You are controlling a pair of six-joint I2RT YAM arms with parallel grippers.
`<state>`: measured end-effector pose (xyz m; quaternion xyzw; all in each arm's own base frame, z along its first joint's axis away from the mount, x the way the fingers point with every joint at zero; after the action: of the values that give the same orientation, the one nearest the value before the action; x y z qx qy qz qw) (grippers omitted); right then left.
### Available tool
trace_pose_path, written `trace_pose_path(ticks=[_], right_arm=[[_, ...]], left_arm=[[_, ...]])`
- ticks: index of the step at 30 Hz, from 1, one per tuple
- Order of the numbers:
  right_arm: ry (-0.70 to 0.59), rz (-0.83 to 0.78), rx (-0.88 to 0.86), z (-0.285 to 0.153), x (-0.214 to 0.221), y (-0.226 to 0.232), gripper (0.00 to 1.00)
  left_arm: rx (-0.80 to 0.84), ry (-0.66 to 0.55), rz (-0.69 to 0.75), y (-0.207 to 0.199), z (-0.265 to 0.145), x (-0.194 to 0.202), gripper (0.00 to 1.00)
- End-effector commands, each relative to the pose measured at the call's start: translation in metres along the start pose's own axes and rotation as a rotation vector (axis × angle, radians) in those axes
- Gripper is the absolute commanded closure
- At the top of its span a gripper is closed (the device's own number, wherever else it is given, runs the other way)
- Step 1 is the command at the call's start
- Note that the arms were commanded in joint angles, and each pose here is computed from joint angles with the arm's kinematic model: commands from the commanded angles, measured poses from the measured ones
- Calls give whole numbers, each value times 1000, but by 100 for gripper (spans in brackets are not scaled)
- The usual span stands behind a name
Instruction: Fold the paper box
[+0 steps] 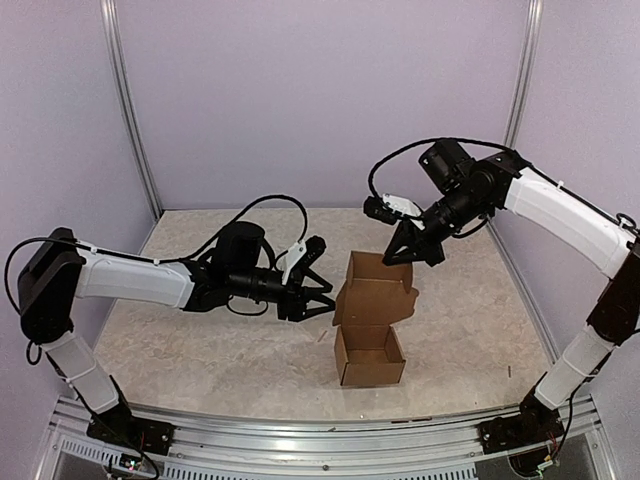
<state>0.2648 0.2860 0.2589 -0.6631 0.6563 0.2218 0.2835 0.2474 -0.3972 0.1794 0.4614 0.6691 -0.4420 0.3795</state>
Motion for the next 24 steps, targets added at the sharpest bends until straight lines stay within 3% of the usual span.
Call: trace_pose_path(ticks=[1, 8, 11, 18, 24], right_arm=[[-49, 0, -7, -3, -14, -3, 100], [-115, -28, -89, -13, -26, 15, 100], [-137, -41, -135, -15, -29, 25, 100], [-154, -52, -167, -18, -31, 32, 100], [-172, -47, -194, -18, -34, 36, 100]], left_arm=[[110, -27, 38, -21, 14, -7, 45], [159, -19, 44, -23, 29, -5, 46], [178, -19, 47, -25, 33, -7, 51], [218, -16, 43, -27, 39, -10, 81], [246, -11, 32, -33, 40, -10, 100]])
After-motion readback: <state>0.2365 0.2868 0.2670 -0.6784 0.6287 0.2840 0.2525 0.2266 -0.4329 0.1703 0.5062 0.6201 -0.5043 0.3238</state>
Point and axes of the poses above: each gripper's point midway between its finger pads, its own z axis out along the fingers, its own y axis along the line the jaws close on, x = y × z, the point moved 1 cm from there along -z, back along the fingers, and after that the axes turned 6 degrees about -z, right-handed, at the moved point
